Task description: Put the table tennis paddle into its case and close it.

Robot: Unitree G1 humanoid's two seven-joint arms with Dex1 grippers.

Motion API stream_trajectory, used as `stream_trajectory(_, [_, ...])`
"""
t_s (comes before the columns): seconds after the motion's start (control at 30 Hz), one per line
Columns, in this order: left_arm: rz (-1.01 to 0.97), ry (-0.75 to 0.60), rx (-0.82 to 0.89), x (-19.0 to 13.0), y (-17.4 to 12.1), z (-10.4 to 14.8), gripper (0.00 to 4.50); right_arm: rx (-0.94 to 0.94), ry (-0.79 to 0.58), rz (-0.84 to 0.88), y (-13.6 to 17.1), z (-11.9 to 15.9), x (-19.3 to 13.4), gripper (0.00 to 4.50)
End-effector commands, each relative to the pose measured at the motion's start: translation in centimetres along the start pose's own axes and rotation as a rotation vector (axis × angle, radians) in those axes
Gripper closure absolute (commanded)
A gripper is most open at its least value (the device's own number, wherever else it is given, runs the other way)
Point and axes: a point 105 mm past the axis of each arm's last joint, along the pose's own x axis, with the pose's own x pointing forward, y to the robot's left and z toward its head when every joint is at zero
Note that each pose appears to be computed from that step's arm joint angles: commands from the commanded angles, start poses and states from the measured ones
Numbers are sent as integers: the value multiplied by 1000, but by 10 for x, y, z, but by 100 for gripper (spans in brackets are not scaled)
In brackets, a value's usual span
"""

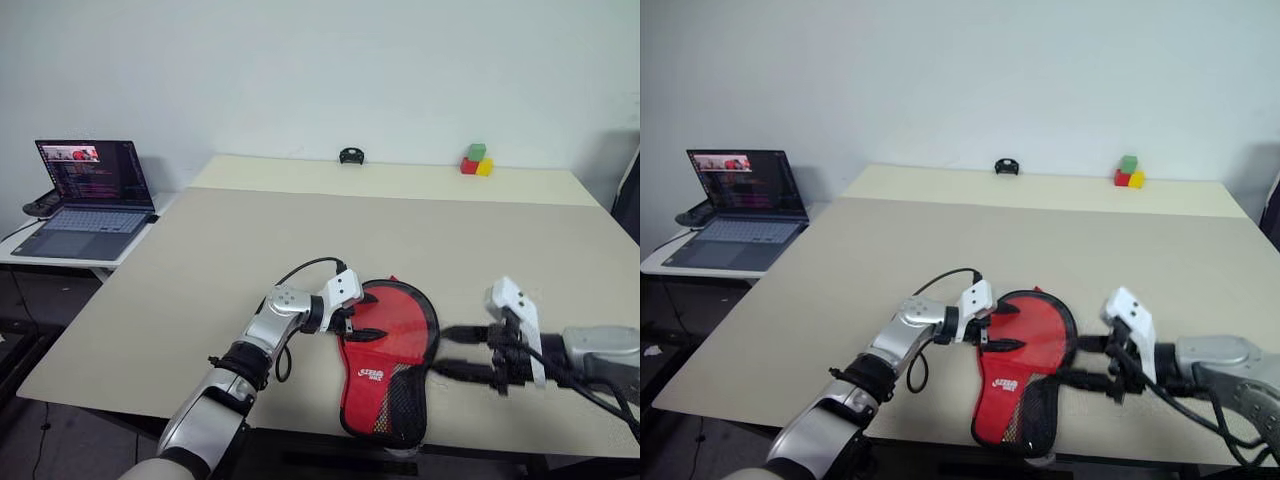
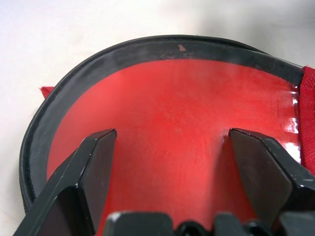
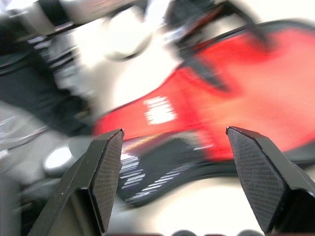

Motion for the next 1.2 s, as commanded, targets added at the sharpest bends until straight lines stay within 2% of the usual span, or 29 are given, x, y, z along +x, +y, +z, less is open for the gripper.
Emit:
stream_trajectory(0.03, [-28,112,-63,-6,-15,-31,51,-40,-111,-85,-28,18,-1,87])
stream_trajectory(0.13, [32,85,-44,-14,-3,-18,51,-70,-246,-141,-47,33,2,87])
stream_trajectory(0.23, [74,32,-43,-22,5,1,51,-141,-305,-179,-60,35,3,87])
stream_trajectory(0.33, [126,-61,-63,-43,12,28,51,-106,-320,-215,-79,29,6,87])
stream_trajectory(0.43, [178,-109,-89,-67,16,42,51,-111,-303,-244,-95,21,3,87])
stream_trajectory(0.53, [277,-114,-111,-92,19,42,51,-103,-309,-281,-111,20,-3,87])
stream_trajectory(0.73, [378,-105,-134,-108,7,38,51,-118,-273,-303,-134,15,-20,87])
stream_trajectory(0.9, [455,-35,-92,-116,3,31,51,-106,-230,-366,-159,16,-43,87])
stream_trajectory(1.03, [513,28,-70,-133,6,13,51,-130,-202,-363,-154,21,-45,87])
stream_trajectory(1.2, [528,28,-48,-128,13,15,51,-112,-145,-379,-157,14,-55,87])
